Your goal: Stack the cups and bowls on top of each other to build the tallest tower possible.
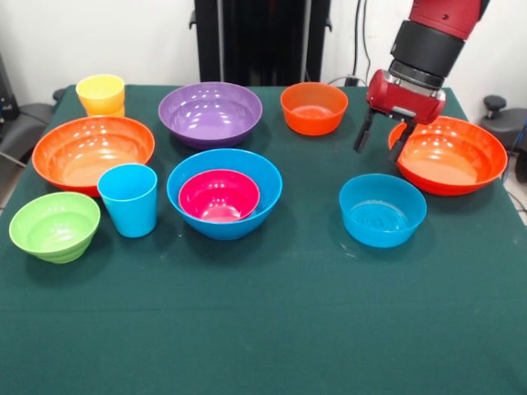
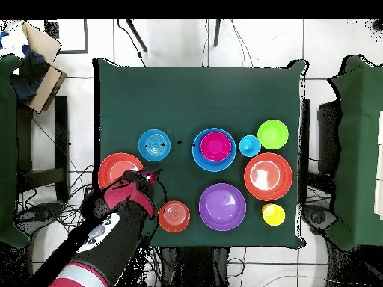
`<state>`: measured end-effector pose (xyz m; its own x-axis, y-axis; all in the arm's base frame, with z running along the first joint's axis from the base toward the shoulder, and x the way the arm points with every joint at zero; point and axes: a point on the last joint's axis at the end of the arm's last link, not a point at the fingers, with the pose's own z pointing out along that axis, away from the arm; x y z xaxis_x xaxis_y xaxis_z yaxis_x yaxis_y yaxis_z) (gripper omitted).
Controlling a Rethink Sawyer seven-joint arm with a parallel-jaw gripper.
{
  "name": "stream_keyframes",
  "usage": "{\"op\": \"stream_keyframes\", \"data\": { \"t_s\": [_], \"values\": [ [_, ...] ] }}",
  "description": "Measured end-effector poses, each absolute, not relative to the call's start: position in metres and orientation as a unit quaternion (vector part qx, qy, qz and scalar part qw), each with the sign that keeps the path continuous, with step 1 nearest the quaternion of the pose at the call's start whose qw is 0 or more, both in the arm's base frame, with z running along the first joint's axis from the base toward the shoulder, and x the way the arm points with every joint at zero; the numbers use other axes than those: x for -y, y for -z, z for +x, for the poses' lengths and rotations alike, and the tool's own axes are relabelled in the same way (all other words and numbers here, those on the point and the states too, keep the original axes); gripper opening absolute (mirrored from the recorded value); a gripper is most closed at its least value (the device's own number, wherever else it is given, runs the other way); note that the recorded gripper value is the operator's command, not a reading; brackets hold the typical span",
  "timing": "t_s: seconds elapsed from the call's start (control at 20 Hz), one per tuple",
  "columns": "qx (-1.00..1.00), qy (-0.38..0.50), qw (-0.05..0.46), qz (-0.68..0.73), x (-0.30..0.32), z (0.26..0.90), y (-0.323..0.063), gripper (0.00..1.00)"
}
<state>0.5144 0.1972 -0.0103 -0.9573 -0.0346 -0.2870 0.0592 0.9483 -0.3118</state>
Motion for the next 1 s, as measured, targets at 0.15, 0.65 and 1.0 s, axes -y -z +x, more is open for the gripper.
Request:
{"op": "stream_keyframes", "data": {
  "t_s": [0.15,0.65,1.0],
  "values": [
    [-0.976,0.158,0.15,0.007,-0.199,0.517,0.006,1.0],
    [-0.976,0.144,0.16,0.03,-0.192,0.53,-0.013,1.0],
    [-0.974,0.135,0.176,0.041,-0.191,0.539,-0.037,1.0]
  ]
}}
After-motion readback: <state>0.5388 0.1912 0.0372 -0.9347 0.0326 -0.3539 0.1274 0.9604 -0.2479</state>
